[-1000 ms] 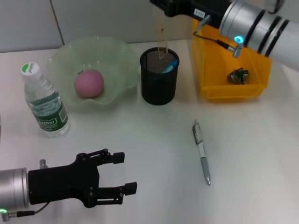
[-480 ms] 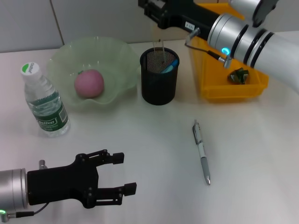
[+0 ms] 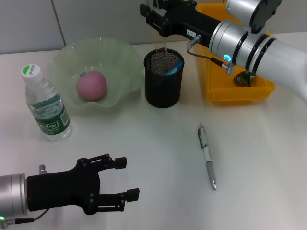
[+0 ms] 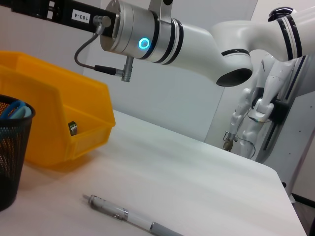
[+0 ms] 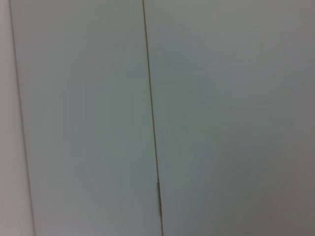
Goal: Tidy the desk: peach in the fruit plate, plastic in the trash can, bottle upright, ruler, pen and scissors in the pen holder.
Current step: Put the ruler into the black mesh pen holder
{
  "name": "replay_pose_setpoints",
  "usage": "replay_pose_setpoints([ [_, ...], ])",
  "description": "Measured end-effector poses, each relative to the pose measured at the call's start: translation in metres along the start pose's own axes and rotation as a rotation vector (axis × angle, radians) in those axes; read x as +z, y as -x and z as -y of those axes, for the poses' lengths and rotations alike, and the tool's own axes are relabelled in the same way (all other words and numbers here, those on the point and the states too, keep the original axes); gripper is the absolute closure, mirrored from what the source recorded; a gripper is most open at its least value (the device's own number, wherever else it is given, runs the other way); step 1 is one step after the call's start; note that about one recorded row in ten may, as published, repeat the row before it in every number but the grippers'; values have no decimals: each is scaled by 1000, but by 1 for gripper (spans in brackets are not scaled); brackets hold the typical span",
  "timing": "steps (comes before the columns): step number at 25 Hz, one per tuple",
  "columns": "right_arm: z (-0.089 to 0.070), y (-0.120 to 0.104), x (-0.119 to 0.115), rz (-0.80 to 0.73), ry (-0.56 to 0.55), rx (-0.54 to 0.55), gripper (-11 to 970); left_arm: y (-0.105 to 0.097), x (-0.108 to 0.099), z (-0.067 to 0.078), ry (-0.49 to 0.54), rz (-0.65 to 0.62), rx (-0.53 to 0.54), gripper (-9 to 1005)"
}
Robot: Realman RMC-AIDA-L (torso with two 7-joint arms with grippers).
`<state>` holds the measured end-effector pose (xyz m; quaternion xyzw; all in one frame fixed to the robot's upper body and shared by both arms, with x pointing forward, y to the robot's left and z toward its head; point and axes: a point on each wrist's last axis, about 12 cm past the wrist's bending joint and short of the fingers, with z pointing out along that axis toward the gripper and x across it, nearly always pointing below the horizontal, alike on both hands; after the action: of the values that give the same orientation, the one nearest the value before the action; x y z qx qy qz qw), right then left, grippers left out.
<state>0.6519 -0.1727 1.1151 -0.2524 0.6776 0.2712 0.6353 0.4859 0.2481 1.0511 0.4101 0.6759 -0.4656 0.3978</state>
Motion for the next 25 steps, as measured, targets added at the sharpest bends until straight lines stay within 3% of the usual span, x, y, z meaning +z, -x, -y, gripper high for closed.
replay_pose_setpoints([
  [25,-1,-3,-3,-7,8,-4,504,0,-1,0,3,1,-1,134],
])
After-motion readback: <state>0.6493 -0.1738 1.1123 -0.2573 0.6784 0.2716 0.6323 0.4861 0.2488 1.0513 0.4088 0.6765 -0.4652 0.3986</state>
